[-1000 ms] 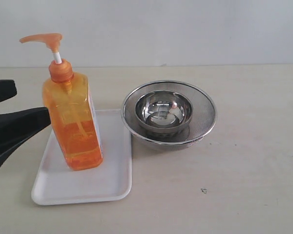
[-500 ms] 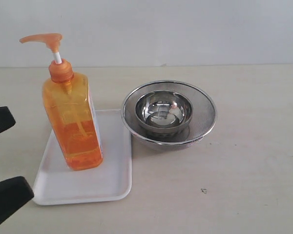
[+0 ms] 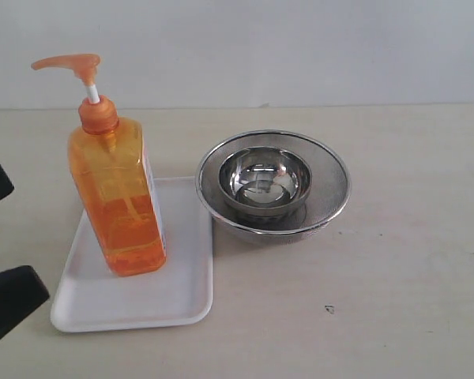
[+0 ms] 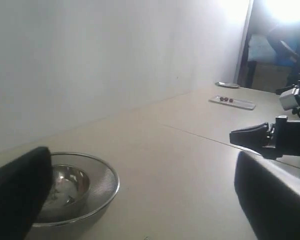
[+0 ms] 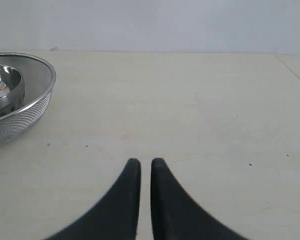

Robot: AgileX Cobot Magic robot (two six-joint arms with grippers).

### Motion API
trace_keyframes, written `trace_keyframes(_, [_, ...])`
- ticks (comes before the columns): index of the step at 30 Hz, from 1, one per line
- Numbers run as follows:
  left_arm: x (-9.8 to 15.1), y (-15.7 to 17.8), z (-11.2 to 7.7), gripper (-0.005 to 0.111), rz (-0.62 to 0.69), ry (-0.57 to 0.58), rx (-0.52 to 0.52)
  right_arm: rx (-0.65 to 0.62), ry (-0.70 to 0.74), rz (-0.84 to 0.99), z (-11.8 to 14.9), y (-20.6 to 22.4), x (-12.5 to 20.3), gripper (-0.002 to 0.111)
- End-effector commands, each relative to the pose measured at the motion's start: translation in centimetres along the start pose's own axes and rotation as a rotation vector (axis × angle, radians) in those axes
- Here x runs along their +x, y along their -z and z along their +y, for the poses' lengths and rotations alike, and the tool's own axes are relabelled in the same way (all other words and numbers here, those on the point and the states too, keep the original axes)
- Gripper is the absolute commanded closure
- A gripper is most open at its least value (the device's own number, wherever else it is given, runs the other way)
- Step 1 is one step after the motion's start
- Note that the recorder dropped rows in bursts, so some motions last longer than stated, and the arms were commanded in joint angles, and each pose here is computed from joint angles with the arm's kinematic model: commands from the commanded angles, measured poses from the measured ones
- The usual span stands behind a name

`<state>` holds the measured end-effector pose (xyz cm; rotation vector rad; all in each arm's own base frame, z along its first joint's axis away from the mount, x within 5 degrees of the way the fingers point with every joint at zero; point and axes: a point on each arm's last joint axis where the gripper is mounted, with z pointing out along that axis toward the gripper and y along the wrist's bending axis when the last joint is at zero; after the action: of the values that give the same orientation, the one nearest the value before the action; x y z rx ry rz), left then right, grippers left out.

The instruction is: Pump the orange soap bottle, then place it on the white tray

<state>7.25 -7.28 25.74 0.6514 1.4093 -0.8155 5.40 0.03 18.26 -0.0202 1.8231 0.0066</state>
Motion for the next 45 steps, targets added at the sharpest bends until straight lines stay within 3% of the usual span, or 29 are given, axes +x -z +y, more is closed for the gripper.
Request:
trace_keyframes(1, [-0.2, 0.3, 0.3, 0.022, -0.022, 0.016, -0.083, 0.005, 0.006, -0.009, 0.0, 0.0, -0.1, 0.103])
trace_keyframes(5, [-0.3, 1.3, 0.2, 0.053, -0.05, 0.025, -0.202, 0.005, 0.006, -0.009, 0.0, 0.0, -0.1, 0.103])
trace_keyframes(10, [-0.3, 2.6, -1.0, 0.1, -0.119, -0.065, -0.233, 0.005, 0.006, -0.009, 0.0, 0.0, -0.1, 0.103])
trace_keyframes(17, [-0.8, 4.4, -3.3, 0.102, -0.241, -0.193, -0.167, 0.005, 0.006, -0.009, 0.0, 0.0, -0.1, 0.103])
trace_keyframes(20, [-0.7, 4.4, -3.5, 0.102, -0.237, -0.197, -0.144, 0.005, 0.007, -0.012, 0.0, 0.0, -0.1, 0.103])
trace_keyframes(24, [-0.1, 4.3, -3.3, 0.102, -0.158, -0.286, -0.157, 0.005, 0.007, -0.013, 0.0, 0.0, -0.1, 0.103])
trace_keyframes(26, [0.2, 4.4, -2.4, 0.102, -0.136, -0.279, -0.251, 0.005, 0.007, -0.013, 0.0, 0.0, -0.1, 0.103])
trace_keyframes(30, [1.3, 5.3, 0.5, 0.102, -0.107, -0.217, -0.556, 0.005, 0.007, -0.013, 0.0, 0.0, -0.1, 0.103])
trace_keyframes(32, [1.7, 6.0, 1.6, 0.102, -0.148, -0.073, -0.684, 0.005, 0.007, -0.013, 0.0, 0.0, -0.1, 0.103])
trace_keyframes(37, [1.6, 6.2, 1.8, 0.102, -0.186, 0.003, -0.703, 0.005, 0.007, -0.013, 0.0, 0.0, -0.1, 0.103])
trace_keyframes(39, [1.4, 6.4, 2.0, 0.102, -0.266, 0.139, -0.715, 0.005, 0.007, -0.013, 0.0, 0.0, -0.1, 0.103])
trace_keyframes(43, [1.5, 6.6, 2.2, 0.102, -0.241, 0.051, -0.766, 0.005, 0.007, -0.013, 0.0, 0.0, -0.1, 0.103])
trace_keyframes(45, [2.8, 6.6, 2.6, 0.102, -0.172, 0.006, -0.789, 0.005, 0.007, -0.013, 0.0, 0.0, -0.1, 0.103])
